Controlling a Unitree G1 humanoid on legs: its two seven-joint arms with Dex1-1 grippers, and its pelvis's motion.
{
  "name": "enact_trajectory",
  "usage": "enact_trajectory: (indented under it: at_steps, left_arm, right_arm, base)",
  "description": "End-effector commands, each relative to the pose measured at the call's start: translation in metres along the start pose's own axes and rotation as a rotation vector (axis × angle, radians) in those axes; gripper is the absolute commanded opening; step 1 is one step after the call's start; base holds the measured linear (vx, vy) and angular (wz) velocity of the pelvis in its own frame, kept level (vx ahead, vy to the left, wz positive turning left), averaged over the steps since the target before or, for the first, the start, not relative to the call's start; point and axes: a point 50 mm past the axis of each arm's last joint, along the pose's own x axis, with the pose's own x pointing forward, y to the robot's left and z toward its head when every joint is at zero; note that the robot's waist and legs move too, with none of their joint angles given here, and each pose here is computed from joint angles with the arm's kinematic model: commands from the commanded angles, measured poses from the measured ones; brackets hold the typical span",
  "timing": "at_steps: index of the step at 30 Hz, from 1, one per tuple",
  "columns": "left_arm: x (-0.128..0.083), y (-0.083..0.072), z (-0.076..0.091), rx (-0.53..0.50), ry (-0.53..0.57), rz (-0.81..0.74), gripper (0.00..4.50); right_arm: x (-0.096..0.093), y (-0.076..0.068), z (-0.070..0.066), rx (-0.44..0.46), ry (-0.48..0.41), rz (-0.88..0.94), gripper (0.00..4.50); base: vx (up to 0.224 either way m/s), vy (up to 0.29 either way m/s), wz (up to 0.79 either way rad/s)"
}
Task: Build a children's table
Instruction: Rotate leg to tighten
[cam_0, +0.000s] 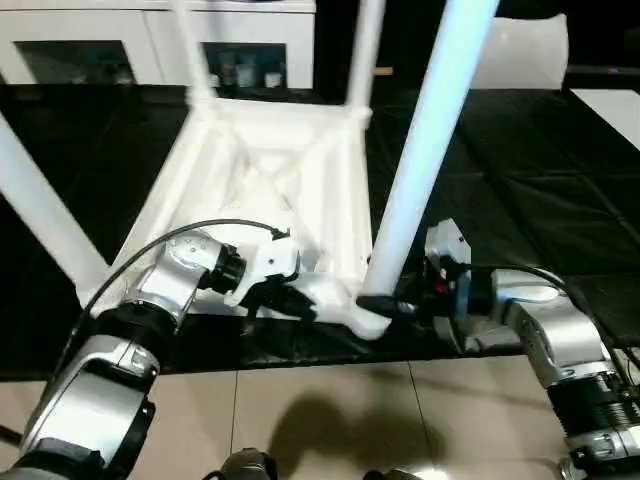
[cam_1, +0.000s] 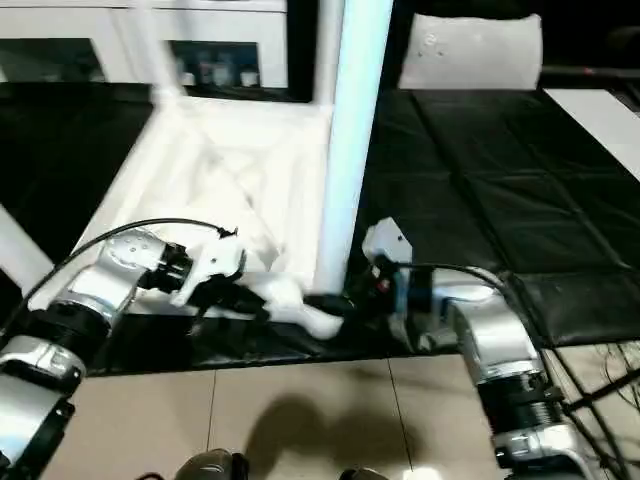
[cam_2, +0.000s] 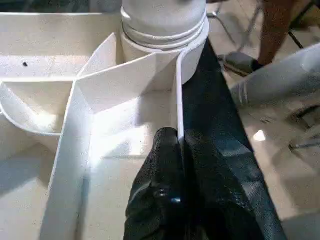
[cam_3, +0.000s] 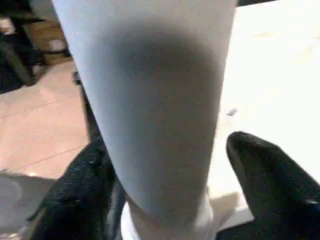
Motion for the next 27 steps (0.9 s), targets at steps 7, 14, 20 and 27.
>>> enact_trajectory:
  at_steps: [7,14,20,27]
  left_arm:
    - [0.001,0.001,0.013,0.093,0.04,-0.117,0.0]
    - [0.0,0.003,0.012,0.1,0.048,-0.131,0.0]
    - [0.0,0.003,0.011,0.102,0.055,-0.137,0.0]
    - [0.003,0.008,0.012,0.057,0.013,-0.044,0.0]
  right_arm:
    - [-0.005,0.001,0.003,-0.019,0.019,0.091,2.72]
    - [-0.005,0.001,0.003,-0.02,0.03,0.129,2.15]
    - [-0.004,0.003,0.002,-0.016,0.032,0.148,1.96]
    - [0.005,0.006,0.001,0.046,-0.029,0.097,1.95]
  base:
    - [0.0,0.0,0.0]
    - [0.0,0.0,0.0]
    - [0.0,0.0,0.0]
    - [0.0,0.0,0.0]
